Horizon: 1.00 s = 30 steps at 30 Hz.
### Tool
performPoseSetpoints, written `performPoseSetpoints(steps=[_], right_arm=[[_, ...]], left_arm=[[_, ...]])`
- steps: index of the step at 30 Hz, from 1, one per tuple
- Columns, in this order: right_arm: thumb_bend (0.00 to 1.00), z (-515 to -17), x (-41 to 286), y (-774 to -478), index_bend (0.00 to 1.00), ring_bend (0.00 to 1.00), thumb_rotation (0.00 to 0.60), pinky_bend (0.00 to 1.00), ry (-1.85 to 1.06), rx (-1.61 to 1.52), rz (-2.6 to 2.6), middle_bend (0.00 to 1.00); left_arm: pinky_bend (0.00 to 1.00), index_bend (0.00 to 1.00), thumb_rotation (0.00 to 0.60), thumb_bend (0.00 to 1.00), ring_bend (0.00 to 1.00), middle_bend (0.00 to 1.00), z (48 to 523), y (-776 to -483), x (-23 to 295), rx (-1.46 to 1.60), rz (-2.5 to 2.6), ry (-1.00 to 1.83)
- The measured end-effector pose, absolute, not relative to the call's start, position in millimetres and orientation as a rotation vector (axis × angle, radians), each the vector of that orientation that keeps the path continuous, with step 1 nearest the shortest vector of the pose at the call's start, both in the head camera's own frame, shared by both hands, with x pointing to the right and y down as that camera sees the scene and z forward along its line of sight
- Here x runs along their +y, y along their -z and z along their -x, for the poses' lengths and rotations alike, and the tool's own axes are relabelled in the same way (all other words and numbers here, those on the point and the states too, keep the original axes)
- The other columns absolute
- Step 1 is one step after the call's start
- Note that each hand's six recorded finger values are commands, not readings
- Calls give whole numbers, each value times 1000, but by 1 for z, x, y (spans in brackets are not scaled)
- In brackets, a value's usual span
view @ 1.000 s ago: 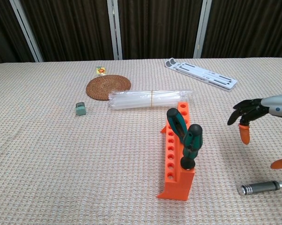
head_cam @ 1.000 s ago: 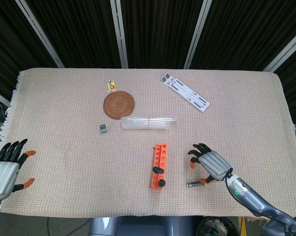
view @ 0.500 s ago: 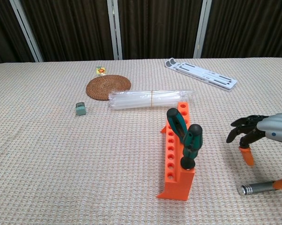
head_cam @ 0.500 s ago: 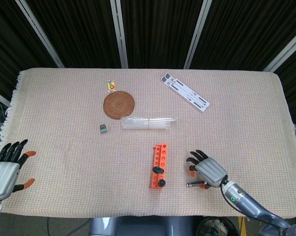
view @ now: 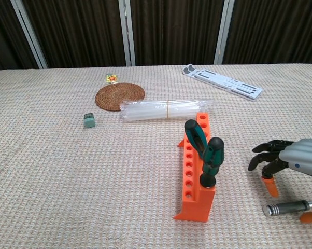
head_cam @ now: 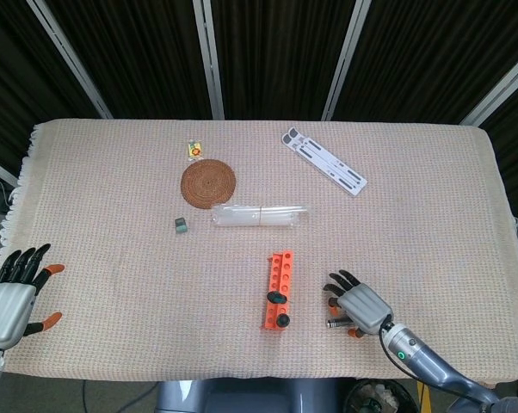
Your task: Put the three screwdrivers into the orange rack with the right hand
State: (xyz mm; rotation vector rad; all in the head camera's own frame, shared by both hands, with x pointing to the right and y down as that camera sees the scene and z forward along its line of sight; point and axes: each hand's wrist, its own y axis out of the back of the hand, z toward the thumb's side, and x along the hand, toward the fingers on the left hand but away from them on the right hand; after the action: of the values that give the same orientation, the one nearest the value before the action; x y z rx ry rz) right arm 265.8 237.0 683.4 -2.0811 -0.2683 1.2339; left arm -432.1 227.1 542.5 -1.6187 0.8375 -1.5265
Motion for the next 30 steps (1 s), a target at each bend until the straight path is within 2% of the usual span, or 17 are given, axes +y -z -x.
performPoseSetpoints(steps=[25,30], right_arm=[[0,-246,235,-694,609,0,600,0,-1258,-345,2087,200],[36,-247,234,-694,606,0,600,0,-1263,-349,2068,200]], left_arm=[[0,260,600,142,0,0,437,-547,227,836,1629,1537],[0,260,600,147,0,0,437,-548,227,834,1633,1536]])
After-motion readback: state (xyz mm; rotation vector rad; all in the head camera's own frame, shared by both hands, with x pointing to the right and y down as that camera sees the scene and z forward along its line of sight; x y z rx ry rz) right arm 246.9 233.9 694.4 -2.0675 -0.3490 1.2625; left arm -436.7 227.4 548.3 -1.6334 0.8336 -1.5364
